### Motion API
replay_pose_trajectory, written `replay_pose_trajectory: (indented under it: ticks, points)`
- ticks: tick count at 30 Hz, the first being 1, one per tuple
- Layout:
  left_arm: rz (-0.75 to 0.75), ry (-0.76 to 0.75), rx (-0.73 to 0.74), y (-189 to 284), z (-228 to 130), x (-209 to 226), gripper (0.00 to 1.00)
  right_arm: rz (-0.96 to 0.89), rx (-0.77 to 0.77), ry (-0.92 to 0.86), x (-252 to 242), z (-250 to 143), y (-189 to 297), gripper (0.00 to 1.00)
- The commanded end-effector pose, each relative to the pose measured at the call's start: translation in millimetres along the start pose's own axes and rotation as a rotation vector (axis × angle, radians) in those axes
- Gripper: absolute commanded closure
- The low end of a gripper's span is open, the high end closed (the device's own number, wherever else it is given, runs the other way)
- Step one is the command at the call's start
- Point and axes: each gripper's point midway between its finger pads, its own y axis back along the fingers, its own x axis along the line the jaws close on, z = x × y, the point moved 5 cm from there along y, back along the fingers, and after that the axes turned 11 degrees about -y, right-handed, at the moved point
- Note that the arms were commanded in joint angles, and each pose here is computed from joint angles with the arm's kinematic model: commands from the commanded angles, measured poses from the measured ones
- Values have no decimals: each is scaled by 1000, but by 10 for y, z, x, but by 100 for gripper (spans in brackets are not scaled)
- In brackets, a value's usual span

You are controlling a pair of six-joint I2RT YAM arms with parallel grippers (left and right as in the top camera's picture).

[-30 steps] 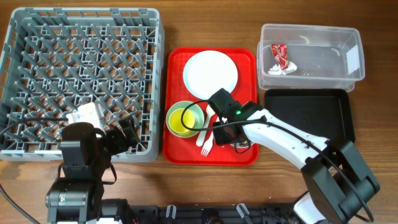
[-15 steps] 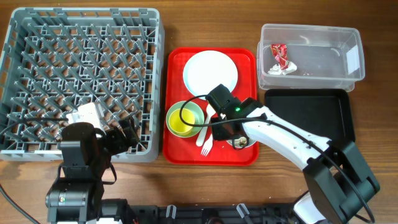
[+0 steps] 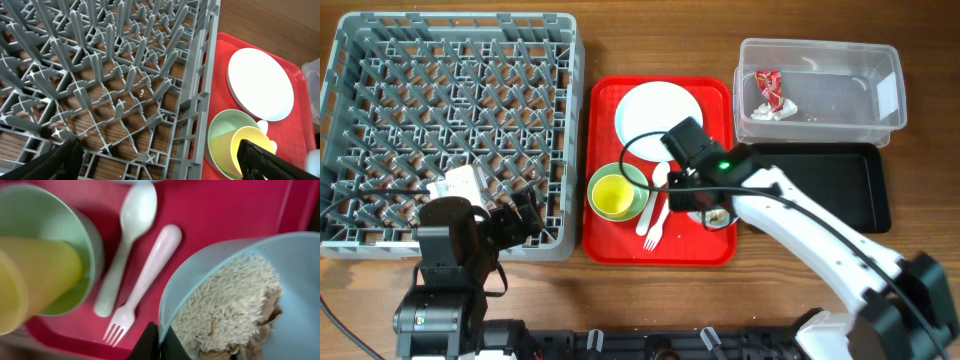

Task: Sort waste into correct bins and load items into the dishwasher rack
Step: 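Carry the blue bowl over the black tray and tip out the rice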

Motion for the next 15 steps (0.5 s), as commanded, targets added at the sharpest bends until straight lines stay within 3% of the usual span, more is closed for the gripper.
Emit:
replay_pose_trajectory:
  ticks: [1,15]
  points:
    - [-9,-18,-20,42,58,-13,0,60,-111,-81,-110,232,412,96]
    - [-9,-18,-20,41,57,-13,0,570,35,-355,-1416,912,538,96]
